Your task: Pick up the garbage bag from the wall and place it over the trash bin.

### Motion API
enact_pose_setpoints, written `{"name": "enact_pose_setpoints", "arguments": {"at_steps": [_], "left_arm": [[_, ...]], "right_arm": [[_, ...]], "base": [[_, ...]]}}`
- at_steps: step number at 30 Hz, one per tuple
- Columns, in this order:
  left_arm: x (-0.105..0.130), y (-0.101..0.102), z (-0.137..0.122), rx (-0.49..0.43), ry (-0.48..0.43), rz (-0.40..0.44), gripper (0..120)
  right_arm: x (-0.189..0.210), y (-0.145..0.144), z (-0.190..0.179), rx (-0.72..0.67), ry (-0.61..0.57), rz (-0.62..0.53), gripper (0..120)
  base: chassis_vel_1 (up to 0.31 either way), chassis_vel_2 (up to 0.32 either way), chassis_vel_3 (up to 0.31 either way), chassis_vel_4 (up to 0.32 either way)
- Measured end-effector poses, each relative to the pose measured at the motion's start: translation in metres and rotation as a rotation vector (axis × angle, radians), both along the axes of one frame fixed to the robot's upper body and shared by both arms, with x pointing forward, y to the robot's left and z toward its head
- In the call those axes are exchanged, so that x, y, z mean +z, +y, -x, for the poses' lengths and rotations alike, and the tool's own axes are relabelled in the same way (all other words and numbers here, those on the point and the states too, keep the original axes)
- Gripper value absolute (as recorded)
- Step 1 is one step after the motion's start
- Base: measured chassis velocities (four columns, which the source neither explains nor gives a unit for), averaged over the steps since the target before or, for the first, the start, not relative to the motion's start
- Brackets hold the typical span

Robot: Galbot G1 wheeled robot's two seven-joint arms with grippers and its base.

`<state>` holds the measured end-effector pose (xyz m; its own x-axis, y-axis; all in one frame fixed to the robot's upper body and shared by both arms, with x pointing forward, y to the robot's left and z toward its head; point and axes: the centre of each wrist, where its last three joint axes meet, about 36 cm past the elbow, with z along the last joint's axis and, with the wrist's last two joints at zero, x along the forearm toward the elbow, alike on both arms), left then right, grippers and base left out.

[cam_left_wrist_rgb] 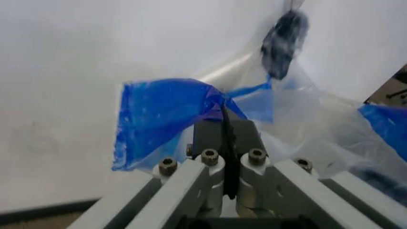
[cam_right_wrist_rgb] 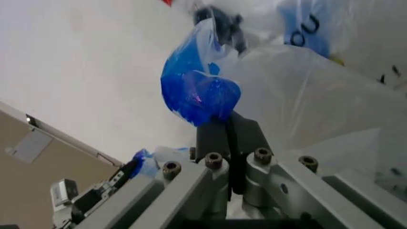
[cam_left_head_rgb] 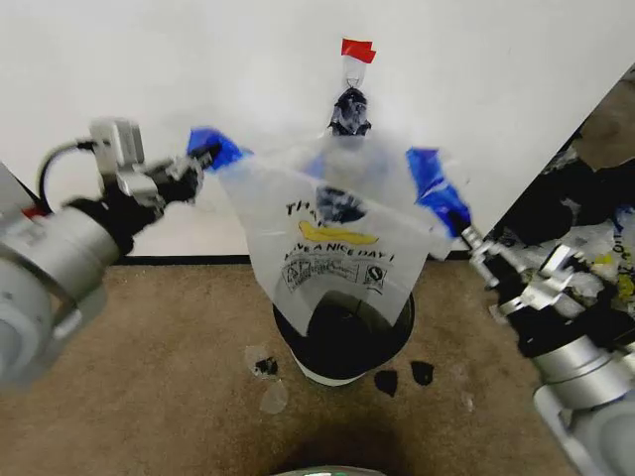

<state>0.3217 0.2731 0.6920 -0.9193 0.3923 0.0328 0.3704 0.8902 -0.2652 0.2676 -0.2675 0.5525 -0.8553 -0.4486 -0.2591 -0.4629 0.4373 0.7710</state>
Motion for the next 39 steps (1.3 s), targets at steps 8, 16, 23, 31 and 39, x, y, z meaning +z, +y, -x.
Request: {"name": "enact_pose_setpoints", "arguments": {"at_steps": [8,16,23,31,39], "left_arm": [[-0.027,-0.006,0.001,0.010,0.114,0.060,0],[-0.074,-0.010,0.012,0.065,0.256,0.077,0],[-0.091,-0.011,0.019,0.092,0.304,0.095,0],[-0.106,-0.011,0.028,0.114,0.348,0.071,0],[-0.109,-0.011,0.030,0.100,0.350,0.031,0]], "right_arm": [[-0.008,0.005,0.006,-0.032,0.018,0.060,0],[-0.028,0.018,0.024,-0.130,0.068,0.186,0],[-0.037,0.024,0.035,-0.225,0.173,0.280,0],[-0.046,0.027,0.048,-0.286,0.355,0.397,0],[-0.040,0.011,0.044,-0.277,0.369,0.410,0]], "base": [[0.000,0.000,0.000,0.000],[0.000,0.000,0.000,0.000],[0.000,0.000,0.000,0.000],[0.000,0.000,0.000,0.000],[0.000,0.000,0.000,0.000]]}}
